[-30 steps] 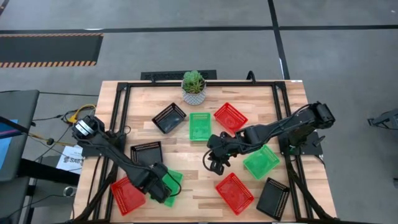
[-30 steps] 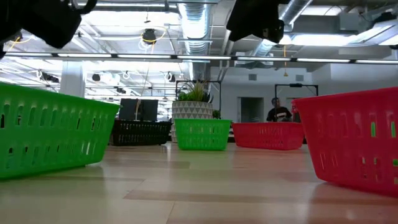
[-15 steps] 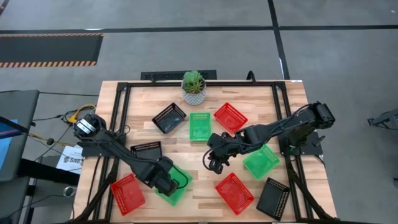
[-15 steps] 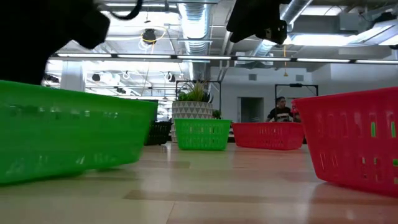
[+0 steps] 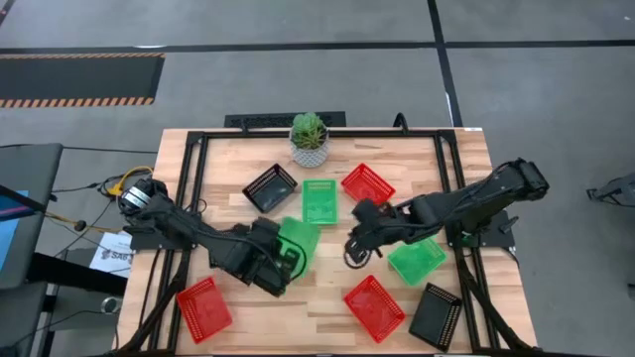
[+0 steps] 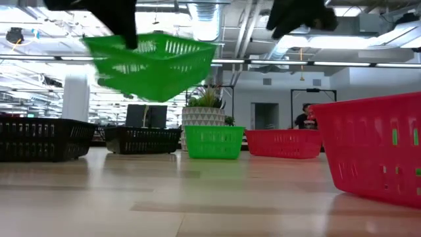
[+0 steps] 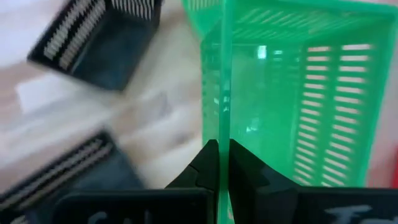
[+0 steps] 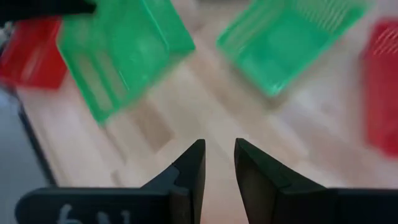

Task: Stack baskets by color
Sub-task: Stack the left green bin on the middle green bin

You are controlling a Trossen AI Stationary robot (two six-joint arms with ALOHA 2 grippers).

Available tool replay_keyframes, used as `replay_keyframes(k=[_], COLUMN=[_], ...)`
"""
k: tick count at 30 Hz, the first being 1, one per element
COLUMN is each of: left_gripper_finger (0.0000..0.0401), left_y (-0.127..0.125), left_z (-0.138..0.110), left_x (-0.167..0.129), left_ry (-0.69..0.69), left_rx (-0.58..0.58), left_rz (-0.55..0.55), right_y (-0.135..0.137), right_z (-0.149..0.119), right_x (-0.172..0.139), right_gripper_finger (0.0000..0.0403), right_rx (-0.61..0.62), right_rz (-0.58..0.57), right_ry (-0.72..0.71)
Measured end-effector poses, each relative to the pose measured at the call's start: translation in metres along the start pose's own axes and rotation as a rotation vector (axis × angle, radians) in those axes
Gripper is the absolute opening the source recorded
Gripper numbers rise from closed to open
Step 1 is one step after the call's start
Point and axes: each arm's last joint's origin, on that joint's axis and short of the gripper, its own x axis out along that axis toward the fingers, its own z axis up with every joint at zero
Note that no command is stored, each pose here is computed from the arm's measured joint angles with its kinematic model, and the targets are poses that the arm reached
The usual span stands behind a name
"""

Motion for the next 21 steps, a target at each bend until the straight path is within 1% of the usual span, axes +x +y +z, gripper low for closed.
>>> replay_keyframes(k=[3, 5, 10, 13, 16, 18, 21], left_gripper_finger=[0.0000, 0.0000, 0.0000, 0.0000, 0.0000, 0.0000, 0.0000], left_y=[-0.004, -0.008, -0.014, -0.018, -0.019, -0.019, -0.017], left_z=[0.014, 0.025, 0.054, 0.071, 0.085, 0.091, 0.098], left_x=[0.002, 0.002, -0.002, -0.008, -0.011, -0.011, -0.009], left_ry=[-0.153, -0.255, -0.403, -0.479, -0.518, -0.532, -0.539], left_rx=[-0.066, -0.112, -0.116, -0.107, -0.071, -0.049, -0.044], left_rz=[-0.021, -0.051, -0.059, -0.059, -0.039, -0.022, -0.002], right_y=[0.001, 0.003, 0.003, 0.004, 0.010, 0.013, 0.011], right_z=[0.002, 0.004, 0.011, 0.014, 0.015, 0.015, 0.017], right_x=[-0.012, -0.013, -0.009, -0.010, -0.014, -0.021, -0.030], right_gripper_finger=[0.0108, 0.0108, 0.0097, 0.0087, 0.0087, 0.0097, 0.0127], right_rx=[0.012, 0.065, 0.109, 0.036, -0.045, -0.084, -0.080], right_rz=[-0.045, -0.077, -0.146, -0.187, -0.206, -0.205, -0.190], right_ry=[-0.172, -0.283, -0.447, -0.510, -0.581, -0.613, -0.628])
